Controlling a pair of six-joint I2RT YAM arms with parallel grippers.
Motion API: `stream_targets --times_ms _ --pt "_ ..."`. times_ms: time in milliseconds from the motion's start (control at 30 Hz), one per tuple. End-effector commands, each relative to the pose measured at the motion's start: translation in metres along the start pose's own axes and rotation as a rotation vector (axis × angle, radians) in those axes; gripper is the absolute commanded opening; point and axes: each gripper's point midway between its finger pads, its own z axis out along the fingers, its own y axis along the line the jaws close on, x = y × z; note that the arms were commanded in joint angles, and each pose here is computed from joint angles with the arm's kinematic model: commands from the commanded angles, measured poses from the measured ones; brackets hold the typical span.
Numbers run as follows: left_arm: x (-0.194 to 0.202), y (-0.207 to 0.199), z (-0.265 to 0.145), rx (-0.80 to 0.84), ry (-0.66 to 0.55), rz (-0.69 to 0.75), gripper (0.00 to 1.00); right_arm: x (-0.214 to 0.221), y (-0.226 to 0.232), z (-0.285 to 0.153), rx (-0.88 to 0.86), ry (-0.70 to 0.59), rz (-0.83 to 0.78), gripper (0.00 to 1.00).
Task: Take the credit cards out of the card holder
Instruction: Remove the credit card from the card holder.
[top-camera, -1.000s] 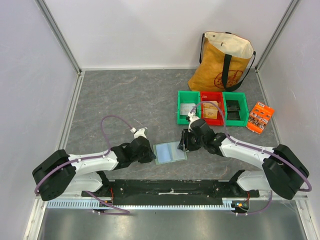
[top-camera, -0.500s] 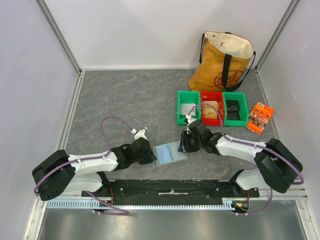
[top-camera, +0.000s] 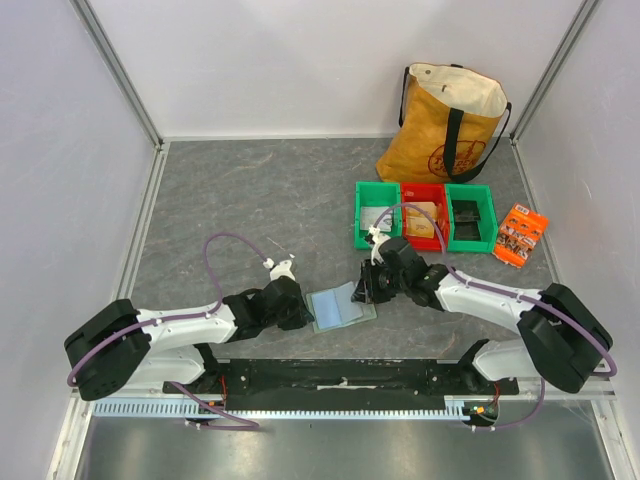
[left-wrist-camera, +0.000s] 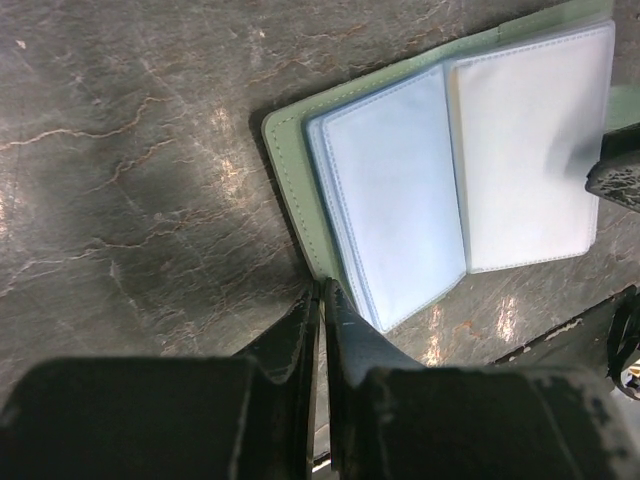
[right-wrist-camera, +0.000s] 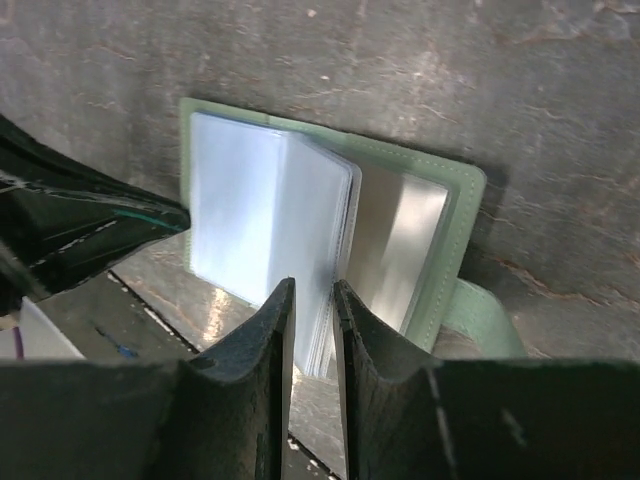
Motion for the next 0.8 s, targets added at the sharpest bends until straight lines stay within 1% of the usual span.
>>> stream_targets --times_ms 0,100,200,400,467,567,667,700,767 --pt "0.015 0.014 0.001 -0.059 0.047 0.004 0.10 -0.017 0.052 -0.003 -0.196 -0.028 -0.039 0.28" --pt "0.015 0.014 0.001 -0.058 0.049 0.004 0.10 -0.014 0.071 -0.002 -0.256 -0.014 -0.056 0.29" --pt "0.015 0.015 0.001 -0.060 0.047 0.001 0.10 -0.008 0.088 0.001 -0.306 0.012 -0.079 0.33" --pt "0.015 0.016 0.000 -0.055 0.040 -0.004 0.12 0.002 0.082 0.010 -0.279 0.043 -0.099 0.42" --pt "0.013 0.017 -0.002 -0.057 0.027 -0.013 0.15 0.000 0.074 0.010 -0.234 0.031 -0.109 0.43" --pt "0.009 0.018 -0.008 -0.059 0.003 -0.024 0.25 -0.008 0.058 0.007 -0.149 -0.022 -0.120 0.43" --pt "0.001 0.012 -0.017 -0.041 -0.023 -0.025 0.36 -0.009 0.048 0.008 -0.126 -0.028 -0.113 0.43" --pt "-0.003 0.008 -0.021 -0.027 -0.034 -0.023 0.38 -0.008 0.045 0.009 -0.119 -0.024 -0.109 0.43" --pt "-0.012 -0.001 -0.029 -0.003 -0.059 -0.023 0.39 -0.009 0.039 0.011 -0.122 -0.024 -0.102 0.42"
